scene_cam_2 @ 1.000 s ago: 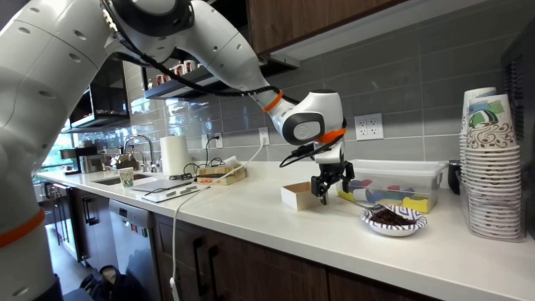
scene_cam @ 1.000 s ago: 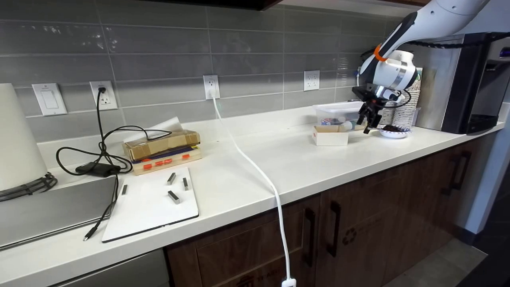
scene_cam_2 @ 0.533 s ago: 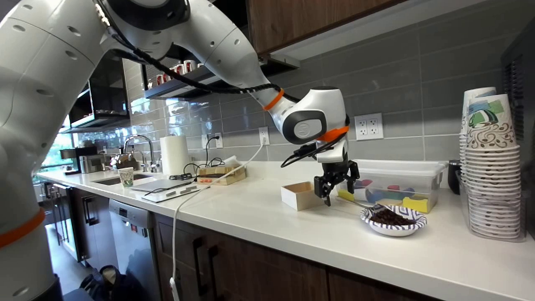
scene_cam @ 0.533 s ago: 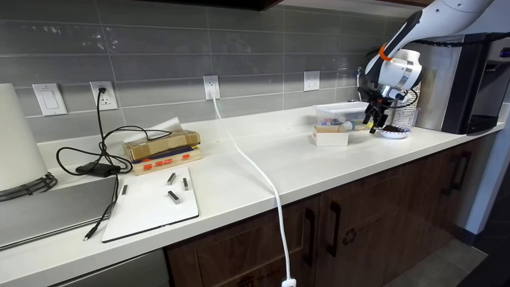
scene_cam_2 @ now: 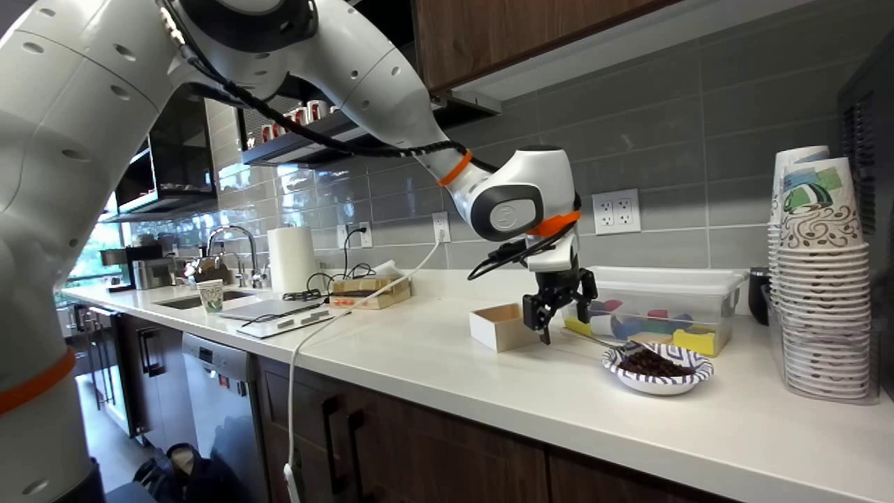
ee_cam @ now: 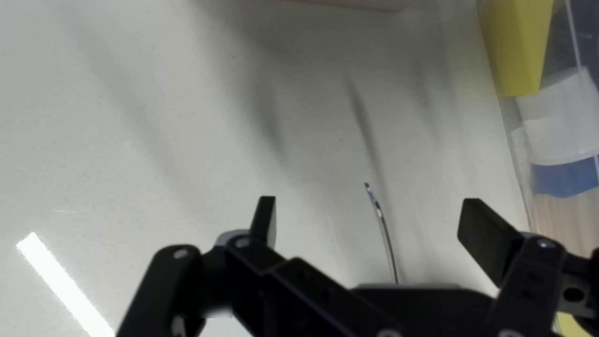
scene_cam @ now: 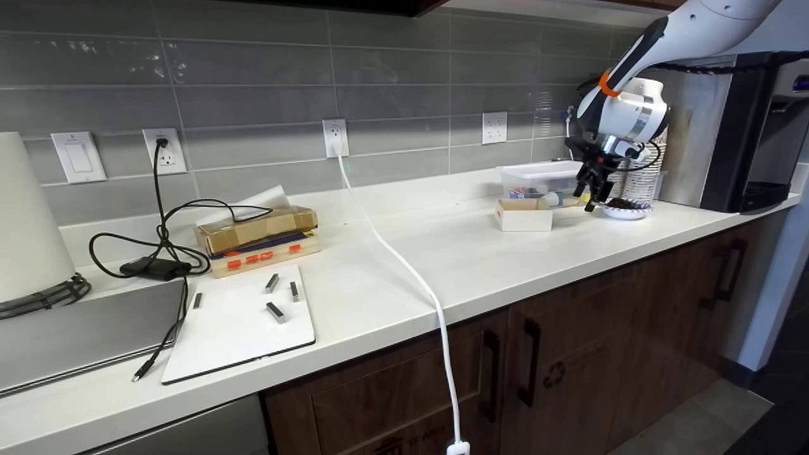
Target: Use the cake spatula to stir the contents in the black and white bowl.
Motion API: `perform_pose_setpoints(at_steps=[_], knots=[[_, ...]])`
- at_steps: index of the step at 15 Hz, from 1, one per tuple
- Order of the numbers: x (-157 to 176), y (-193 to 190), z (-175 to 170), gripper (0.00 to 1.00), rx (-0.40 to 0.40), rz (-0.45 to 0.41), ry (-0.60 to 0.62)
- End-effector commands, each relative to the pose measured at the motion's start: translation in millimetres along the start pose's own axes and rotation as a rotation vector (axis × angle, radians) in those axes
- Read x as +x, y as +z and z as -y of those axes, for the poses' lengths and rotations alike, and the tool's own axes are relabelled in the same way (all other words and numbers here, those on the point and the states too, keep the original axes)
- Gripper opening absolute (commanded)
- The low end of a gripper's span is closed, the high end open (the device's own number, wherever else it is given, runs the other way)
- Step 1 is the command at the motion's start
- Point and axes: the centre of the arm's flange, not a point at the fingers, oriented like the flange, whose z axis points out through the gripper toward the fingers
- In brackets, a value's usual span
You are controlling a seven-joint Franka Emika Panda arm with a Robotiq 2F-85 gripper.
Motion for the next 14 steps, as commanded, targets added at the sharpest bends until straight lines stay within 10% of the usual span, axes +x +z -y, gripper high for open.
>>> perform_pose_setpoints(at_steps=[1,4,5,14], knots=[[-3.2,-1.9,-2.1,1.0,-0.013,-0.018,0.005],[0.9,-0.1,-2.5,0.95,-0.015,-0.02,0.013],[2.1,-0.1,-2.6,0.73,-0.013,-0.022,0.016],[3.0,1.2,-1.9,0.15,-0.01,-0.026,0.017]])
